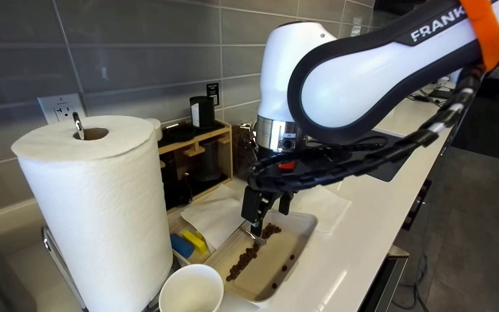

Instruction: Put the spoon on the paper towel

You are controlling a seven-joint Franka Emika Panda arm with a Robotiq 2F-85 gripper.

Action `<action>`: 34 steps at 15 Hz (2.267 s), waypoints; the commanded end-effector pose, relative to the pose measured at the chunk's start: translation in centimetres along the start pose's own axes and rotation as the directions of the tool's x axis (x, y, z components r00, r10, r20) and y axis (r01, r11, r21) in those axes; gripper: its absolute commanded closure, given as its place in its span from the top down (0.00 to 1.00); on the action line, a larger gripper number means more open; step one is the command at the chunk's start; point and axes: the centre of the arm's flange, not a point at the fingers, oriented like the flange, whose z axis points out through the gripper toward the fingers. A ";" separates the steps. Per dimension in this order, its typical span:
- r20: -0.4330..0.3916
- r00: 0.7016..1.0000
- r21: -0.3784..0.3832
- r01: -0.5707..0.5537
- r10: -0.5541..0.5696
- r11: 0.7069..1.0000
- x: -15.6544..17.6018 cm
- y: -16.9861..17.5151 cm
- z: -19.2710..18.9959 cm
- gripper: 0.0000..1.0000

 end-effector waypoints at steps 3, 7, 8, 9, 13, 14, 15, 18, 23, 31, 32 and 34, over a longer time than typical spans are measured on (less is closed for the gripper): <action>-0.018 0.999 -0.064 -0.040 0.039 0.997 1.6 -0.4 2.3 1.00; -0.043 0.998 -0.092 -0.057 0.054 0.994 3.0 -0.3 3.1 1.00; -0.051 0.997 -0.095 -0.058 0.053 0.994 3.3 -0.4 3.3 1.00; -0.060 0.997 -0.094 -0.055 0.049 0.994 3.6 -0.5 3.5 1.00; -0.078 0.997 -0.079 -0.006 0.000 0.997 4.5 -1.3 4.7 0.99; -0.077 0.997 -0.074 -0.009 0.003 0.997 4.4 -1.3 5.1 0.94; -0.078 0.997 -0.070 -0.010 0.005 0.998 4.4 -1.3 5.5 0.91; -0.071 0.997 -0.070 -0.015 0.010 0.997 4.4 -1.2 6.5 0.74; -0.070 0.998 -0.099 -0.013 0.006 0.995 4.6 -0.8 7.3 0.54; -0.074 0.997 -0.126 0.013 -0.023 0.992 4.6 -0.8 7.6 0.13; -0.073 0.997 -0.128 0.017 -0.026 0.992 4.6 -0.9 7.6 0.04; -0.072 0.997 -0.132 0.020 -0.029 0.991 4.5 -0.9 7.4 0.05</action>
